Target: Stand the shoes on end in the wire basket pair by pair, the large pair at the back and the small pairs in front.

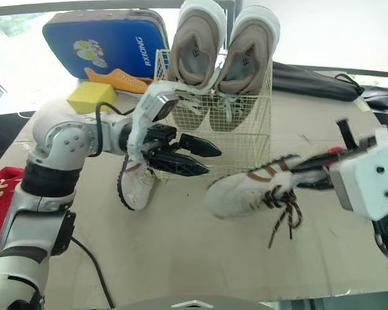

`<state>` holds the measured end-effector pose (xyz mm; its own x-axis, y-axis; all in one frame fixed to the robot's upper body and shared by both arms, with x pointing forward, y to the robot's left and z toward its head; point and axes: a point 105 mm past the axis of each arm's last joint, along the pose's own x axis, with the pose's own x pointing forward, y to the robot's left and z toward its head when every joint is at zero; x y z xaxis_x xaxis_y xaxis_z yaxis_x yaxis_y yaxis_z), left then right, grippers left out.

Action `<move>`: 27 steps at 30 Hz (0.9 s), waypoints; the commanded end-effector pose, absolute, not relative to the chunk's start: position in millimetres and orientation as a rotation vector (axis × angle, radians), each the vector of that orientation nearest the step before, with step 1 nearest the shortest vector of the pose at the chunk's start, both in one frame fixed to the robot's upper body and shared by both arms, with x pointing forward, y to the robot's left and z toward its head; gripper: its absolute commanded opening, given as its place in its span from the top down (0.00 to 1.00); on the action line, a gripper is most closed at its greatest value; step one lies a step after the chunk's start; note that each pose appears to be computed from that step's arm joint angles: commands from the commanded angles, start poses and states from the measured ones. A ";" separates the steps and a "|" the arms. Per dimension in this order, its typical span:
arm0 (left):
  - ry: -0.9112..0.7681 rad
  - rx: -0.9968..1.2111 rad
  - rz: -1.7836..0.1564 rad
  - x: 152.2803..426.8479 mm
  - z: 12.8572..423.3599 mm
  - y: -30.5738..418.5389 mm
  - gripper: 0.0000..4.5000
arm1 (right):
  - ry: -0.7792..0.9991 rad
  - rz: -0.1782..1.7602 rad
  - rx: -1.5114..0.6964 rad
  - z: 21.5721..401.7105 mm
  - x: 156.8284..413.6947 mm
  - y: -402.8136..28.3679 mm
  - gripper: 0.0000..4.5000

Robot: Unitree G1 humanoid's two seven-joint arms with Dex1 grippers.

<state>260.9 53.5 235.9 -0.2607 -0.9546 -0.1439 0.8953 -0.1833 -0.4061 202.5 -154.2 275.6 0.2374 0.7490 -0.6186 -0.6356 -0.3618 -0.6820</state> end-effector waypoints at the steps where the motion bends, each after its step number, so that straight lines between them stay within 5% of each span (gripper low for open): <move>1: 0.516 -0.128 -1.821 256.9 238.1 42.8 0.00 | -0.230 1.487 -1.305 278.3 219.2 -142.7 0.99; 5: 0.656 -0.203 -1.874 244.0 237.1 32.6 0.06 | -0.345 1.547 -1.329 280.9 234.3 -120.2 0.99; 14: 0.723 -0.229 -1.821 243.8 232.0 40.5 0.76 | -0.315 1.614 -1.257 280.4 239.6 -99.6 0.99; 15: 0.711 -0.240 -1.814 244.5 233.0 43.3 0.83 | -0.307 1.603 -1.232 281.7 240.4 -99.2 0.81; 17: 0.699 -0.272 -1.805 245.3 235.3 48.0 0.85 | -0.301 1.582 -1.206 283.7 241.6 -99.0 0.69; 21: 0.607 -0.353 -1.775 247.0 242.6 67.1 0.86 | -0.199 1.399 -1.056 290.9 254.3 -115.2 0.28; 27: 0.161 -0.495 -1.641 268.1 275.5 84.6 0.86 | -0.015 1.254 -0.286 289.4 252.4 -128.0 0.27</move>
<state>267.5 80.7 254.5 -0.0915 -0.9861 0.1389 0.8647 -0.1479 -0.4800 264.1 -134.9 283.5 0.3319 0.9185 -0.2148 -0.9128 0.2553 -0.3189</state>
